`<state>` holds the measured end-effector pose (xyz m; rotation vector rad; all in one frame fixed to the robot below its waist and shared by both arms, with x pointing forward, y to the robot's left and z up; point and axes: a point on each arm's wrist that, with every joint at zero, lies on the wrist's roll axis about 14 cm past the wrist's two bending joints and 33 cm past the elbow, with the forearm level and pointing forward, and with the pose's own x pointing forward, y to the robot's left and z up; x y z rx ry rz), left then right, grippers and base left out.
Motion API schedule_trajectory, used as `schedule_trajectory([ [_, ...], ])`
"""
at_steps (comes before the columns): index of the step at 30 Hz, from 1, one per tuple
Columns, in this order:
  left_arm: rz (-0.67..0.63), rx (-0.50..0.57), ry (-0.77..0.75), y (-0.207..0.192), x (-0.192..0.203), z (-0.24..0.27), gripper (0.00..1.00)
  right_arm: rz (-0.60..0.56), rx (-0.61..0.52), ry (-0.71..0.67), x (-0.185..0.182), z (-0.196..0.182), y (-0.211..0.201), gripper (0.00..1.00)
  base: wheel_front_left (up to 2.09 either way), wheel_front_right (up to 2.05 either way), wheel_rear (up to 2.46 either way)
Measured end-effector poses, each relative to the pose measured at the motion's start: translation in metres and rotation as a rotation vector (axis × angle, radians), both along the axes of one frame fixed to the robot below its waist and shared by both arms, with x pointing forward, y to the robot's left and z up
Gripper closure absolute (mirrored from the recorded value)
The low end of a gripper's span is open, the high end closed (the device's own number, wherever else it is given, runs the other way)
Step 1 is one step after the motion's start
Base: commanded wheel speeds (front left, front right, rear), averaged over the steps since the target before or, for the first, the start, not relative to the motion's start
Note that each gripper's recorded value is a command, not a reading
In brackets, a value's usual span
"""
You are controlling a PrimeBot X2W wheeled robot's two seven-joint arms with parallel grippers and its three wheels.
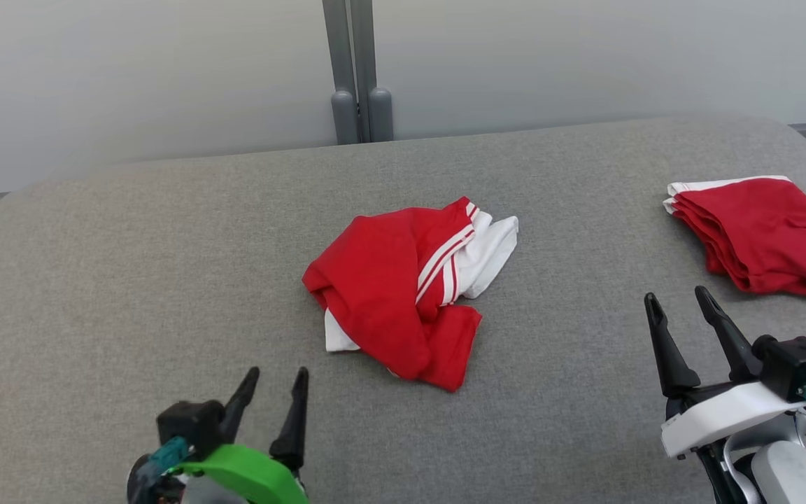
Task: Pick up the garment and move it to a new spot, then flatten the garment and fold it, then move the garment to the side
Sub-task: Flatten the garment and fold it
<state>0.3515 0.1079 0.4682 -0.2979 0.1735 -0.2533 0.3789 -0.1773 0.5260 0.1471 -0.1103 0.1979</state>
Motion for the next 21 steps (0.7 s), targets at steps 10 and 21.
schedule_trajectory([
  [10, -0.343, 0.038, 0.048, -0.101, 0.007, -0.008, 0.00, -0.051, 0.003, -0.006, 0.010, 0.002, -0.016, 0.00, 0.00, 0.00, 0.00],
  [21, -0.531, 0.228, 0.107, -0.137, 0.023, -0.050, 0.00, -0.148, 0.010, 0.027, 0.007, -0.009, -0.045, 0.00, 0.00, 0.00, 0.00],
])
